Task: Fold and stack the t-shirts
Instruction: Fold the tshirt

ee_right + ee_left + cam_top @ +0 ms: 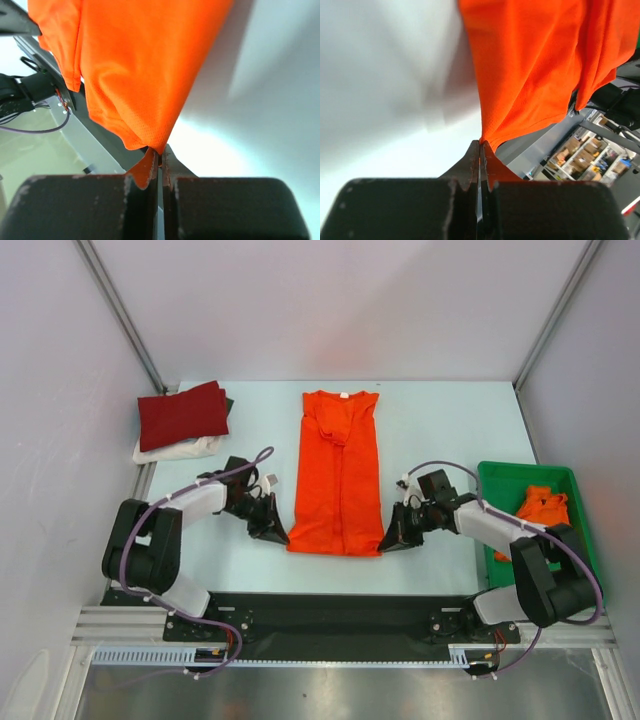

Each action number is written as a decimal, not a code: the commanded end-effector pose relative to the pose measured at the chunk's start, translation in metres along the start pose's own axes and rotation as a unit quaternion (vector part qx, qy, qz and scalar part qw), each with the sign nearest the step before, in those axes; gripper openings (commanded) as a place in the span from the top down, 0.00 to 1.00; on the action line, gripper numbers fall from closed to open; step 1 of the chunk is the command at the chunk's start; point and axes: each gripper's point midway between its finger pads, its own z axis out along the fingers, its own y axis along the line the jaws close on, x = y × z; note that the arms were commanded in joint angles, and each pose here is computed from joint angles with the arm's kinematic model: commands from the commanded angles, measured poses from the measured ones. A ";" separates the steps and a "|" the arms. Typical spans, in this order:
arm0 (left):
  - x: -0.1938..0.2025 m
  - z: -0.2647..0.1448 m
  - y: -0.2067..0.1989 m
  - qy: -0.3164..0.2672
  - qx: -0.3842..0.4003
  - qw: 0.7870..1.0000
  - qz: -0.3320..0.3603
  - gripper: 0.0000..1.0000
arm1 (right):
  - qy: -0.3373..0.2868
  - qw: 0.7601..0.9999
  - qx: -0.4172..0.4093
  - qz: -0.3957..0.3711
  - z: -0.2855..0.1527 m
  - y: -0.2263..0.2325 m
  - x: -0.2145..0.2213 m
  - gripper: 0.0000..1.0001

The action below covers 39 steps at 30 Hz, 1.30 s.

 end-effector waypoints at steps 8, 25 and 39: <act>-0.048 -0.041 -0.056 -0.068 0.055 0.991 0.100 1.00 | -0.075 0.994 -0.007 -0.083 -0.037 0.025 -0.054 1.00; -0.137 -0.060 -0.089 -0.126 0.039 0.977 0.169 1.00 | -0.152 0.977 -0.007 -0.147 -0.040 0.045 -0.158 1.00; -0.254 -0.044 -0.084 -0.174 0.003 0.967 0.188 0.98 | -0.179 0.957 0.037 -0.223 -0.018 0.021 -0.260 0.97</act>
